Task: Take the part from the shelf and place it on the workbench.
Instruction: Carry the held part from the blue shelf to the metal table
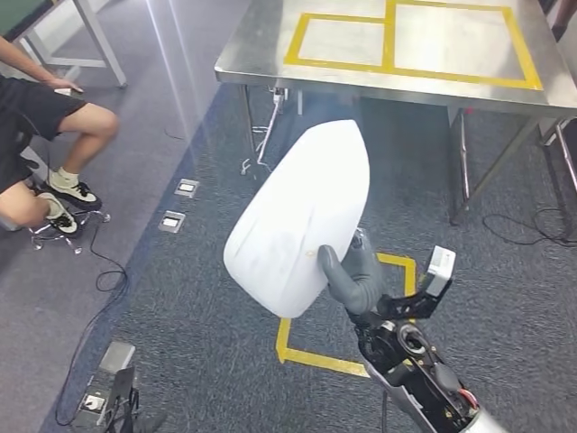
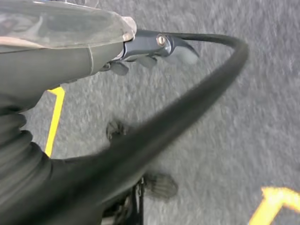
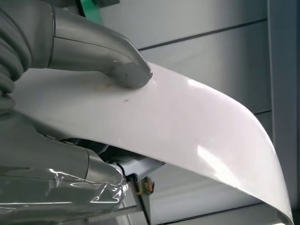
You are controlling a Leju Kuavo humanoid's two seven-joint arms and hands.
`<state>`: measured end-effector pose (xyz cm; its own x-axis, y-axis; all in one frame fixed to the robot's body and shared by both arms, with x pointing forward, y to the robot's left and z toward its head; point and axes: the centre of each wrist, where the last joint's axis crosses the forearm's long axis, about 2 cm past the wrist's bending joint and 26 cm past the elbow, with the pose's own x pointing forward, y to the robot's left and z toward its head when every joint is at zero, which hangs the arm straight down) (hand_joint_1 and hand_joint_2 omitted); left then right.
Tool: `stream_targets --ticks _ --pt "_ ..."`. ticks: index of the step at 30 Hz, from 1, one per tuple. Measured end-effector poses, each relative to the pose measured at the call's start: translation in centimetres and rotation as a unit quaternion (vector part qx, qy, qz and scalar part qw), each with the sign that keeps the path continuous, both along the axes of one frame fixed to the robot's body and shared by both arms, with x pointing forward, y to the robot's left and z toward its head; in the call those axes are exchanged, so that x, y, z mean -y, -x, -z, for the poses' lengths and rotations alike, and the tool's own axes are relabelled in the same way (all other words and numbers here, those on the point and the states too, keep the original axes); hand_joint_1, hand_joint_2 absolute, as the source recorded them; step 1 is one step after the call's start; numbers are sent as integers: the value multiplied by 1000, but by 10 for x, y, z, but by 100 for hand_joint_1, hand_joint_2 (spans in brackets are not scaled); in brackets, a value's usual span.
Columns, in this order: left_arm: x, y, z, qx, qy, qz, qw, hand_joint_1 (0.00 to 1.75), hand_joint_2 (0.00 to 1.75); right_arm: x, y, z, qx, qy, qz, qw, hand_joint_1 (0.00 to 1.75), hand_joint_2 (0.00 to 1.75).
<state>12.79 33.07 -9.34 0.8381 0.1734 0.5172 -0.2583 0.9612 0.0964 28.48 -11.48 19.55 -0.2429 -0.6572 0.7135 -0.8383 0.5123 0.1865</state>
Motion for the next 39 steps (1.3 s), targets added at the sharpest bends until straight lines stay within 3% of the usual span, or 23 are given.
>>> stream_targets --ticks 39 --pt "-3 11 3 -8 -3 -10 1000 0 175 -5 -3 -4 7 -2 -16 1000 175 175"
